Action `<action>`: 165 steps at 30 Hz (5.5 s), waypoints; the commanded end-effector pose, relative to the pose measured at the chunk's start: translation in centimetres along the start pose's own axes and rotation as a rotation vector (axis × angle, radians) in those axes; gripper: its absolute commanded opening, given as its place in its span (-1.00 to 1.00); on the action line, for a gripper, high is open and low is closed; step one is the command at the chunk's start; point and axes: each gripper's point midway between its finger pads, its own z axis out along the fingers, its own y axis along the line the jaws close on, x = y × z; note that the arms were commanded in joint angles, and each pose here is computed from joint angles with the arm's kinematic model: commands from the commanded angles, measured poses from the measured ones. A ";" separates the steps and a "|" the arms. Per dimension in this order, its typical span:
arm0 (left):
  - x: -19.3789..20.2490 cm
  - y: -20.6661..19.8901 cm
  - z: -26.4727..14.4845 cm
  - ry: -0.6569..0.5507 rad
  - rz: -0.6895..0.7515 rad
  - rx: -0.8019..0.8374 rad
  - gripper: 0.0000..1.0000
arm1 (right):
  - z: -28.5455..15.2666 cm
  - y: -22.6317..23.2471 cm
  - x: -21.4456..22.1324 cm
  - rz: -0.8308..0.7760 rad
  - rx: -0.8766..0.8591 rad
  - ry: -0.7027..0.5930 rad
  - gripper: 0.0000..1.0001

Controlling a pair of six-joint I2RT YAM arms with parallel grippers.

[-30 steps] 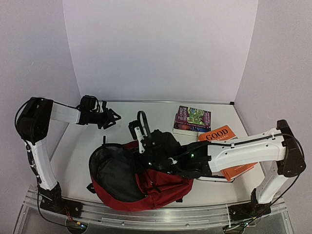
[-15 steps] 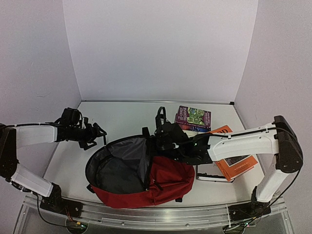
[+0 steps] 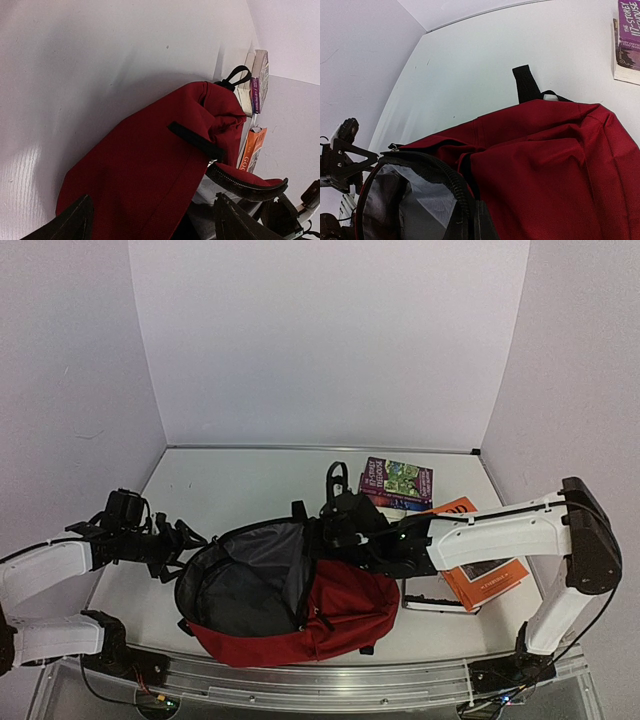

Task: Pack the student bag
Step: Unzip the student bag at the center of the board, then pick up the book from the center of the board.

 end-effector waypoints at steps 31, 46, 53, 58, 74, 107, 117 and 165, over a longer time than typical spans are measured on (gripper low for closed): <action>-19.8 -2.8 -1.2 -0.273 0.124 0.041 -0.99 | 0.9 -19.9 -1.2 0.228 0.441 -0.024 -1.00; -17.0 -3.9 -0.5 -0.168 0.162 0.109 0.39 | 2.6 -12.6 -3.6 0.067 0.158 0.054 0.01; -11.3 0.2 -0.2 -0.144 0.039 -0.040 0.63 | -1.5 -14.1 -8.2 -0.095 0.350 -0.013 0.90; -8.0 1.3 1.5 -0.084 0.012 -0.100 0.66 | -4.1 -19.5 -10.5 -0.148 0.585 -0.023 0.97; -11.5 1.5 3.6 -0.122 0.086 -0.192 -0.82 | -4.1 -29.1 -5.8 -0.208 0.853 0.225 0.47; -12.5 -7.8 -2.2 -0.235 0.275 -0.072 0.64 | -5.9 -23.6 -11.5 -0.189 0.652 0.054 -1.00; -5.0 -18.0 1.9 -0.022 0.319 0.262 0.58 | -6.2 -16.0 -13.5 -0.211 0.367 -0.102 -1.00; 3.9 -24.4 8.0 0.424 0.312 0.535 -0.32 | -3.2 6.5 -4.1 -0.709 -0.073 -0.188 -0.43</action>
